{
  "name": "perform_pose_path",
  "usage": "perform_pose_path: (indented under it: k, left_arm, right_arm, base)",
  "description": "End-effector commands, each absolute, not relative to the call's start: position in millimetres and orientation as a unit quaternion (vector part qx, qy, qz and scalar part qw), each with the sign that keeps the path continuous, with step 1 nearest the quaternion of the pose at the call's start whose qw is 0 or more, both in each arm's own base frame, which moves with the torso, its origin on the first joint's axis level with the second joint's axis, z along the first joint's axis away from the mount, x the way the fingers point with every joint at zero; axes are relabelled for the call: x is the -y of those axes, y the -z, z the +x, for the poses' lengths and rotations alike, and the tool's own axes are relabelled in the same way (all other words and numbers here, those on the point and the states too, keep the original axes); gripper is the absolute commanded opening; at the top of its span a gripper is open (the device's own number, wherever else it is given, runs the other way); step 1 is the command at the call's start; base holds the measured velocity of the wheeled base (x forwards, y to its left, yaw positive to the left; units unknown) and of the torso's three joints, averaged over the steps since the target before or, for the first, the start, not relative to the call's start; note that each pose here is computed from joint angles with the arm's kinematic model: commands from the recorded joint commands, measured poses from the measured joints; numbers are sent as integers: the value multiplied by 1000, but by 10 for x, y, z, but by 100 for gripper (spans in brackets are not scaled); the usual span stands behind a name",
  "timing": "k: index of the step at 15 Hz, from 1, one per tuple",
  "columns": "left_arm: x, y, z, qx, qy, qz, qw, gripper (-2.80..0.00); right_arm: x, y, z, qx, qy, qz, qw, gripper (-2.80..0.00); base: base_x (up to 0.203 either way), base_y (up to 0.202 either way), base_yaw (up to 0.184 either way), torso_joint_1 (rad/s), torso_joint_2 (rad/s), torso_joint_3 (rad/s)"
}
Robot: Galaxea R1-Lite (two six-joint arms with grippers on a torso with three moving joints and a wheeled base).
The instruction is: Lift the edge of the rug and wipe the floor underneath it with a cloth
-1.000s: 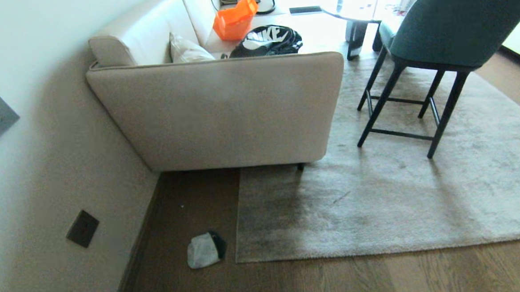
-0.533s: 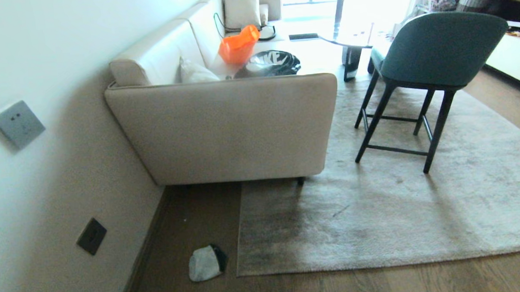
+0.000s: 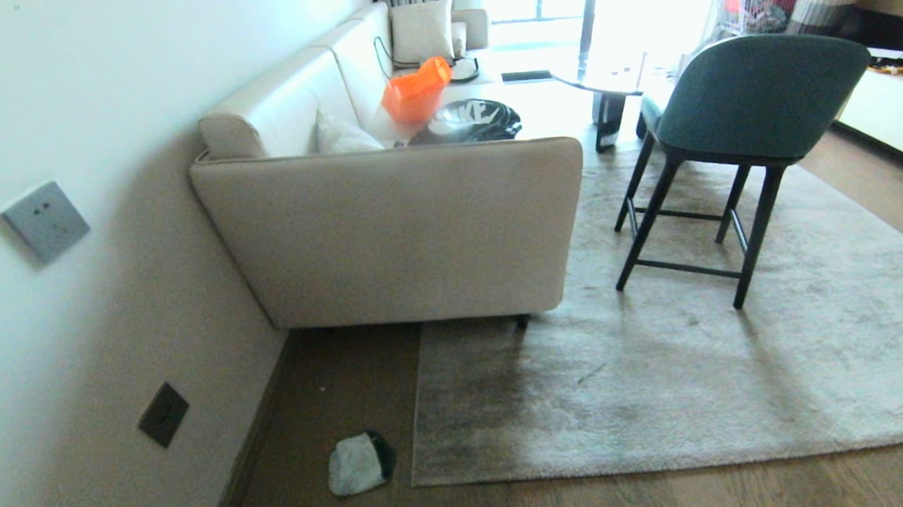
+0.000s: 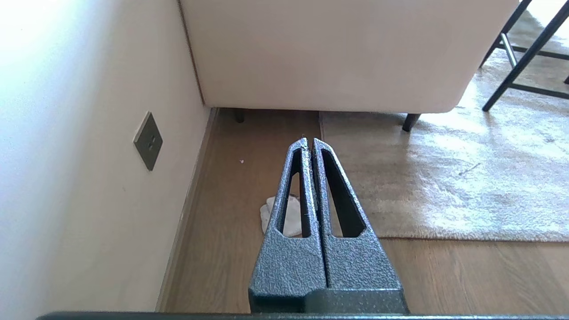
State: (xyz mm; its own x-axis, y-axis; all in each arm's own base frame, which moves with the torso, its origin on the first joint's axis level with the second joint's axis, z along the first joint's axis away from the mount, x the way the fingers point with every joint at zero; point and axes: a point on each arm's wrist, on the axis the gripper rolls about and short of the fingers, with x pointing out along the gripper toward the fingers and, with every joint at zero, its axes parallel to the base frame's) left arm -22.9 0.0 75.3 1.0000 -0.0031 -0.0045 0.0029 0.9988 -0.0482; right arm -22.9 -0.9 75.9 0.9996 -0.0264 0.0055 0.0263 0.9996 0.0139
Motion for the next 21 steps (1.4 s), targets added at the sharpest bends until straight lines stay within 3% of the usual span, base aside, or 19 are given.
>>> perform_pose_path:
  k: [1,11,21]
  left_arm:
    - [0,-753,-229,-2,1,-25,1000,-280]
    - [0,-753,-229,-2,1,-25,1000,-280]
    - [0,-753,-229,-2,1,-24,1000,-280]
  right_arm:
    - [9,-760,-228,2,13,7,1000,-280]
    - [9,-760,-228,2,13,8,1000,-280]
    - [9,-760,-228,2,13,7,1000,-280]
  base:
    - [0,0,0,0,0,0]
    - [0,0,0,0,-8,12]
    - [0,0,0,19,-395,-376]
